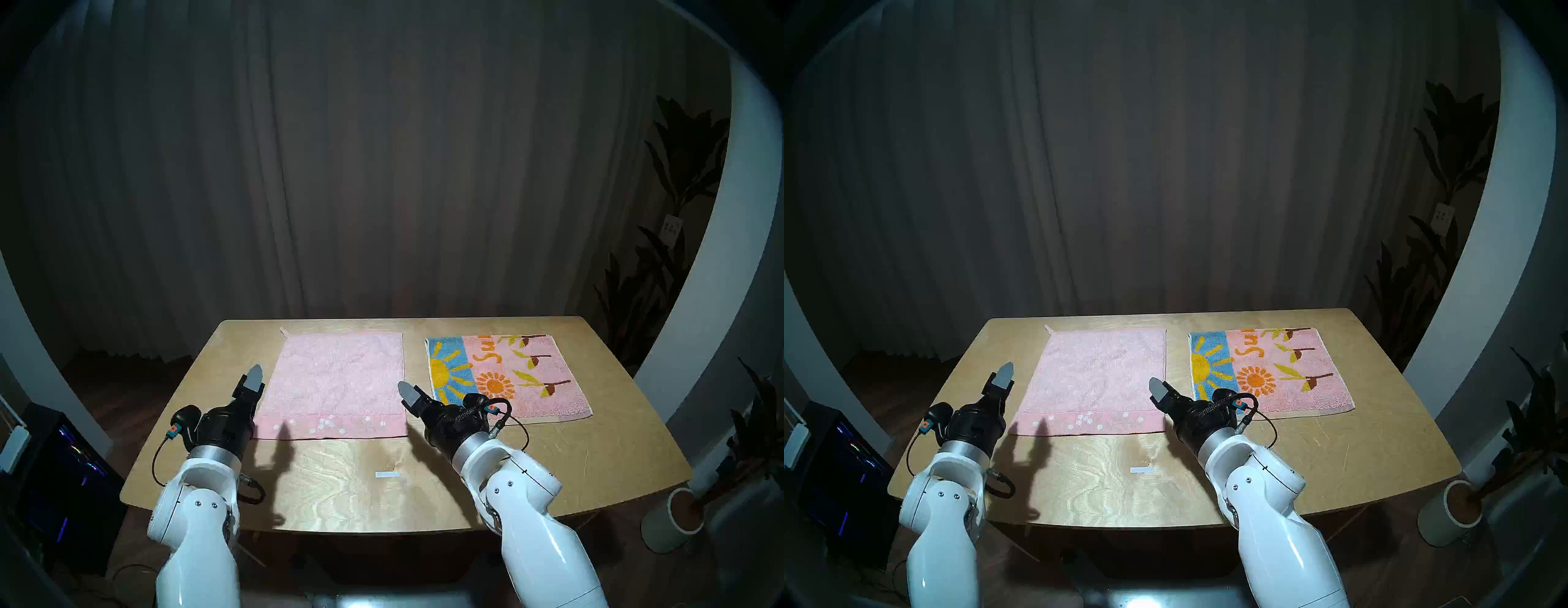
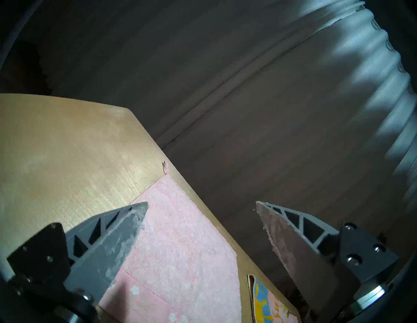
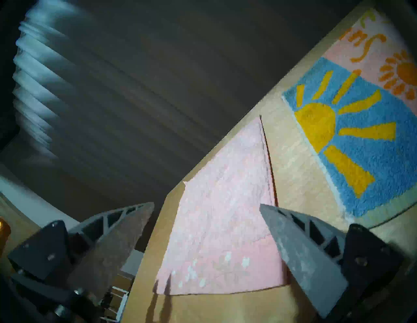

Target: Fold each towel twice and stack them on table

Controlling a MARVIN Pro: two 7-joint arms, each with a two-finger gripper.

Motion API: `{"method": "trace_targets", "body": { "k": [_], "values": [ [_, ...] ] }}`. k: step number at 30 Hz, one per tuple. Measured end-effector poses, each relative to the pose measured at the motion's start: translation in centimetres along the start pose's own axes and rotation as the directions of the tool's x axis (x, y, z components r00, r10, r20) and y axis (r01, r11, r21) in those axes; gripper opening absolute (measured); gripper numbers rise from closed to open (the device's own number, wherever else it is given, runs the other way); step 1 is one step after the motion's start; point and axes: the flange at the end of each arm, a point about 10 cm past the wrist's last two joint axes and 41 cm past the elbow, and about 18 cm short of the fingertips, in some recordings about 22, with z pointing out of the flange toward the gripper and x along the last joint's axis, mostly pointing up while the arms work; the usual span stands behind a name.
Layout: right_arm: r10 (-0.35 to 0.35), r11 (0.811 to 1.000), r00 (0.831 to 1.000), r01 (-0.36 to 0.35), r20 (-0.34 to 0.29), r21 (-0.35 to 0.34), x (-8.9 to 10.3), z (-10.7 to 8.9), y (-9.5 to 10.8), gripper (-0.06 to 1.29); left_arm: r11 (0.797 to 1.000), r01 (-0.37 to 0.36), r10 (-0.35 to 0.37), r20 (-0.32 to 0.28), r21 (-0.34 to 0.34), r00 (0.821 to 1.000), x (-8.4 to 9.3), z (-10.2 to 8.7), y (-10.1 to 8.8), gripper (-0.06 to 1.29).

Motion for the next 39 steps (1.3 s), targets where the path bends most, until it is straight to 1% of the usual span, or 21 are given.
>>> {"method": "trace_targets", "body": {
  "k": [4,9,14,17,23,24,26,27,30,32,33,37,39],
  "values": [
    [0.048,0.999,0.999,-0.048,0.018,0.013,-0.2,0.0,-0.1,1.23,0.998,0.055,-0.055,0.014,-0.012,0.998,0.2,-0.3,-0.2,1.21],
    [0.1,0.995,0.994,-0.1,0.034,0.019,-0.4,-0.1,-0.2,1.23,0.991,0.131,-0.13,0.04,-0.034,0.991,0.4,-0.6,-0.2,1.21],
    [0.133,0.991,0.99,-0.133,0.04,0.009,-0.3,-0.4,-0.5,1.23,0.97,0.231,-0.225,0.079,-0.073,0.971,1.0,-1.1,-0.3,1.21],
    [0.149,0.989,0.988,-0.149,0.042,0.002,-0.3,-0.5,-0.6,1.23,0.957,0.275,-0.266,0.1,-0.089,0.959,1.4,-1.3,-0.3,1.21],
    [0.198,0.98,0.979,-0.198,0.045,-0.012,-0.3,-0.9,-0.9,1.23,0.925,0.363,-0.343,0.161,-0.117,0.926,2.0,-1.8,-0.7,1.21],
    [0.214,0.977,0.976,-0.214,0.045,-0.015,-0.3,-1.0,-1.0,1.23,0.918,0.378,-0.356,0.173,-0.119,0.918,2.1,-1.9,-0.8,1.21],
    [0.234,0.972,0.971,-0.233,0.044,-0.019,-0.3,-1.1,-1.0,1.23,0.911,0.395,-0.37,0.188,-0.121,0.91,2.2,-2.0,-1.0,1.21],
    [0.252,0.968,0.967,-0.251,0.041,-0.021,-0.3,-1.2,-1.1,1.23,0.904,0.41,-0.383,0.201,-0.12,0.902,2.2,-2.1,-1.2,1.21],
    [0.287,0.958,0.957,-0.286,0.035,-0.027,-0.3,-1.4,-1.2,1.23,0.893,0.435,-0.403,0.224,-0.114,0.887,2.3,-2.3,-1.7,1.21],
    [0.31,0.95,0.95,-0.309,0.03,-0.032,-0.2,-1.5,-1.3,1.23,0.887,0.448,-0.415,0.237,-0.108,0.879,2.2,-2.4,-2.0,1.21],
    [0.329,0.944,0.944,-0.328,0.026,-0.036,-0.2,-1.6,-1.3,1.23,0.884,0.456,-0.422,0.246,-0.101,0.873,2.2,-2.5,-2.3,1.21],
    [0.376,0.926,0.927,-0.375,0.011,-0.045,-0.1,-1.8,-1.6,1.23,0.878,0.473,-0.44,0.264,-0.075,0.858,2.0,-2.7,-3.2,1.21],
    [0.404,0.914,0.915,-0.403,0.002,-0.05,-0.1,-1.9,-1.8,1.23,0.874,0.483,-0.452,0.271,-0.057,0.85,1.9,-2.8,-3.8,1.21]
  ]
}}
